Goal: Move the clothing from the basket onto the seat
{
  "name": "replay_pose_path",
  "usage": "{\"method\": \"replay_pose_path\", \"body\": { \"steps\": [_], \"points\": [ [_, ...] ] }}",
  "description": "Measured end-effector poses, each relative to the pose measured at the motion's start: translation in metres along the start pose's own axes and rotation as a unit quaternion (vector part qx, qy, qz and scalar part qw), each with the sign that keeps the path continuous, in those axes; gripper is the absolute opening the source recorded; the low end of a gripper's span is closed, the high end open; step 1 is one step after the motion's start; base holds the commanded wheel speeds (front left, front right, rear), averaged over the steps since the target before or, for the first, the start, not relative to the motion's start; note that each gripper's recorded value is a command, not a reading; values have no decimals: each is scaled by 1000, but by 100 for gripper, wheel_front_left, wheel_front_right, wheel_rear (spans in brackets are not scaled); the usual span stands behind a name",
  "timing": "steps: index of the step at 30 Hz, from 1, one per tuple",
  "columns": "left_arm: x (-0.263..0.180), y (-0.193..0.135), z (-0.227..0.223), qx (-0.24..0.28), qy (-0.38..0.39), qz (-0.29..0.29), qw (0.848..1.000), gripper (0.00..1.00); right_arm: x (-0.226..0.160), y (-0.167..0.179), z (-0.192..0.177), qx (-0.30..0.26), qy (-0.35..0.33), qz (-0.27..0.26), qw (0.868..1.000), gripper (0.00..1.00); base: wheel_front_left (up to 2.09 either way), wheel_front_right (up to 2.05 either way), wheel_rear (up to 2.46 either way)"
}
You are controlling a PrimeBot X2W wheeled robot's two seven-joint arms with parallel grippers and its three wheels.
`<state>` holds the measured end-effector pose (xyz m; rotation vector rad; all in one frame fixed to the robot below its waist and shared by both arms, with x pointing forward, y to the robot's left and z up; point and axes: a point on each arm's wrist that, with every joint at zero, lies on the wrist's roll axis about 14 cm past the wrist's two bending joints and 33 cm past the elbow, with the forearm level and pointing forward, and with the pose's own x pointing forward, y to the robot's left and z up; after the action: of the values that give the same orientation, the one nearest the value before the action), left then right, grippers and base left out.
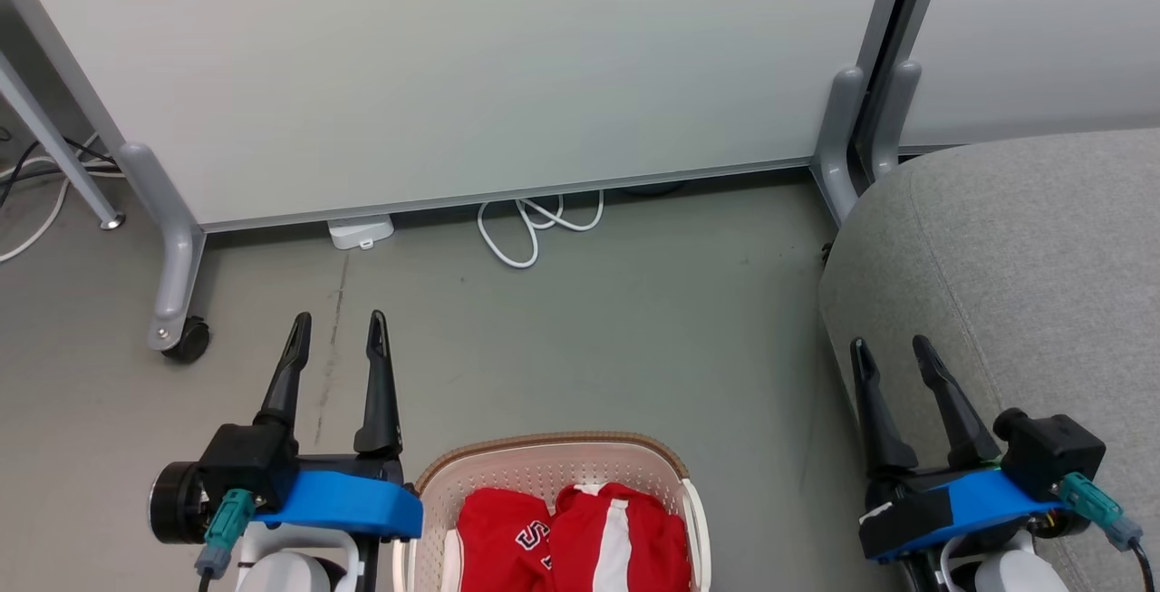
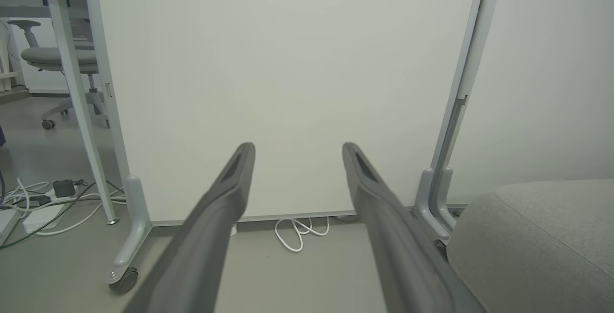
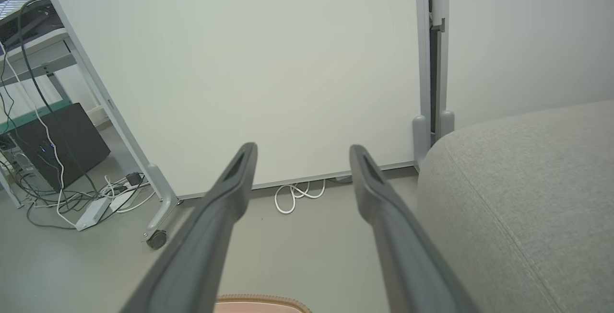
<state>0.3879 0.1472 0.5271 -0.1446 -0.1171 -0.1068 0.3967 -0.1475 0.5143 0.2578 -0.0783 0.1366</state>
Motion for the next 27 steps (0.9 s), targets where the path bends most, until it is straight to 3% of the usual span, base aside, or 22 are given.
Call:
{"method": "replay_pose_path", "body": {
  "steps": [17,27],
  "points": [
    [1,-6,-1,47,-6,-18,999,100,2,5,-3,-54,-1,16,998,100,0,0,0],
    [1,-6,-2,48,-4,-19,999,100,1,5,-4,-55,2,16,998,100,0,0,0]
  ]
}}
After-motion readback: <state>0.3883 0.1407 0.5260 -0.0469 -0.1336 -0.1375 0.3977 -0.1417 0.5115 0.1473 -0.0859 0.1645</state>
